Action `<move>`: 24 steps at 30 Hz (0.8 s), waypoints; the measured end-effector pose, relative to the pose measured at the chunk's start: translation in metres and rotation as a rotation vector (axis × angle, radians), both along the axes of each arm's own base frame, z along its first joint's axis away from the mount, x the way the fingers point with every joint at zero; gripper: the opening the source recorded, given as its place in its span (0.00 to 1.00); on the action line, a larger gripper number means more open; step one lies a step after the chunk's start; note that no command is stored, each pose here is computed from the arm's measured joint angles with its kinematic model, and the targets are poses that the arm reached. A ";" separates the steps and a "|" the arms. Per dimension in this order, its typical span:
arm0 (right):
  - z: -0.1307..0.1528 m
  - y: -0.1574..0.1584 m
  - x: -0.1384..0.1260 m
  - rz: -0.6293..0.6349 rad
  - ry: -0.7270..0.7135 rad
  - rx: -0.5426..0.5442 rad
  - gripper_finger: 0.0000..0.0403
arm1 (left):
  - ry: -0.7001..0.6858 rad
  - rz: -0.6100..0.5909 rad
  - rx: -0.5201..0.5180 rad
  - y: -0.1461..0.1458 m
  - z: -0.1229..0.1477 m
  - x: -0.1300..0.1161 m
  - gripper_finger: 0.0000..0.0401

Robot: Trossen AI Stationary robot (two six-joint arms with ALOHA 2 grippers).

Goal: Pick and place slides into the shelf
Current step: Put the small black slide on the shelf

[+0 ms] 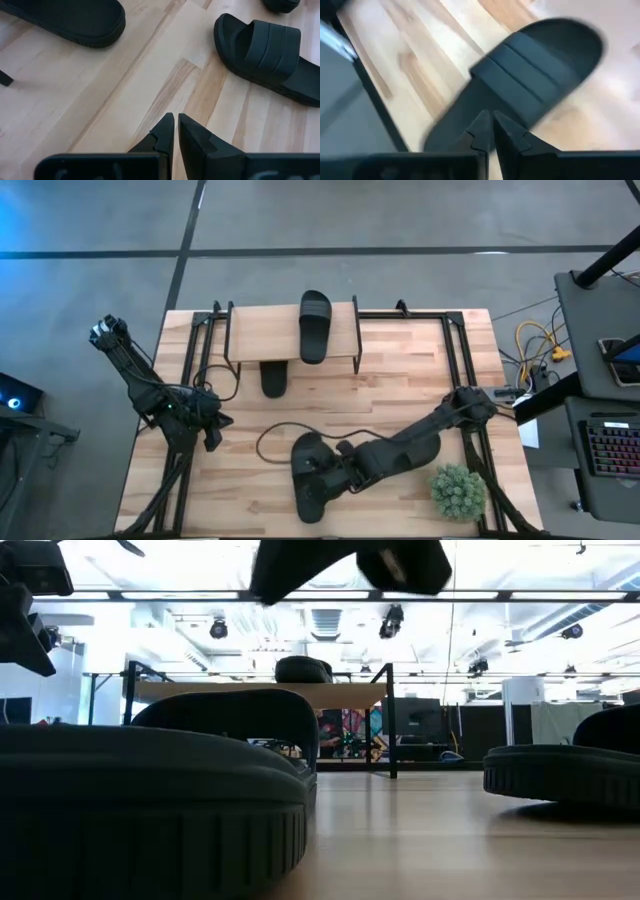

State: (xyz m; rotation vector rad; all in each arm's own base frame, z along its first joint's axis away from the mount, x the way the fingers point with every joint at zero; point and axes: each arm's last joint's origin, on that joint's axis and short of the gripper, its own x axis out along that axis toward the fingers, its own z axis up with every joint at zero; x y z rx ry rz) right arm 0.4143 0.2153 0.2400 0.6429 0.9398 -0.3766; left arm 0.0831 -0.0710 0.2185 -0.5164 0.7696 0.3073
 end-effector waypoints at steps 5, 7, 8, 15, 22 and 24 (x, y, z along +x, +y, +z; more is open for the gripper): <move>0.014 -0.001 -0.004 0.153 0.056 -0.120 0.17 | -0.004 -0.009 0.003 -0.001 0.000 0.001 0.03; 0.015 -0.002 -0.003 0.199 0.053 -0.148 0.24 | -0.004 -0.009 0.003 -0.001 0.000 0.001 0.03; 0.015 -0.002 -0.002 0.224 0.055 -0.164 0.28 | -0.004 -0.010 0.002 -0.001 0.000 0.000 0.03; 0.007 -0.003 -0.004 0.388 0.082 -0.266 0.50 | -0.003 -0.009 0.004 -0.001 0.000 0.001 0.03; -0.015 -0.001 0.006 0.493 0.099 -0.382 0.57 | 0.002 -0.009 0.009 -0.001 0.000 0.001 0.03; -0.024 -0.001 0.009 0.514 0.111 -0.415 0.58 | 0.004 -0.010 0.012 -0.002 -0.001 0.001 0.03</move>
